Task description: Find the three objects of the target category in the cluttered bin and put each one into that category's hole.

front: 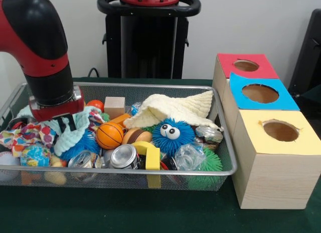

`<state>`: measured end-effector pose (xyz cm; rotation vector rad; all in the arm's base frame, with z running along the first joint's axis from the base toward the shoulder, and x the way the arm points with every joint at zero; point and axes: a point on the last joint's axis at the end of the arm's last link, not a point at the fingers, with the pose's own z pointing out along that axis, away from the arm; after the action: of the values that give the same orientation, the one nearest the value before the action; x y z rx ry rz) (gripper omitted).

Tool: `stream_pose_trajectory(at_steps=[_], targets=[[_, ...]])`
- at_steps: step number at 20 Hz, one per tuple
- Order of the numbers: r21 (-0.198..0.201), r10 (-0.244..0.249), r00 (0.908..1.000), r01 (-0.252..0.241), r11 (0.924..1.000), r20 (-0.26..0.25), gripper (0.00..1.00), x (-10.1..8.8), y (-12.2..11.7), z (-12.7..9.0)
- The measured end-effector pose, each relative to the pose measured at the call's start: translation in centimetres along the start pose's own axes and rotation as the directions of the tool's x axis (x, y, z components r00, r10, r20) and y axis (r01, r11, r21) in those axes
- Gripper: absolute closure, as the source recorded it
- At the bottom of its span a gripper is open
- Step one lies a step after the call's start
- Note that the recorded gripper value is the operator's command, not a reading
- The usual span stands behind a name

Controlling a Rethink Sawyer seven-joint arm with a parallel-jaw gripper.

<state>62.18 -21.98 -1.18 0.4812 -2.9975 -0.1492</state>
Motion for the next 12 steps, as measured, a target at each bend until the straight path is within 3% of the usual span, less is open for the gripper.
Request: stream_pose_trajectory(at_steps=[8,12], targets=[[0.056,-0.011,0.9999,0.01,0.9984,0.011,1.0,0.1,-0.4,-4.2],[0.103,-0.014,0.9996,0.011,0.9946,0.023,1.0,0.2,-0.7,-8.2]])
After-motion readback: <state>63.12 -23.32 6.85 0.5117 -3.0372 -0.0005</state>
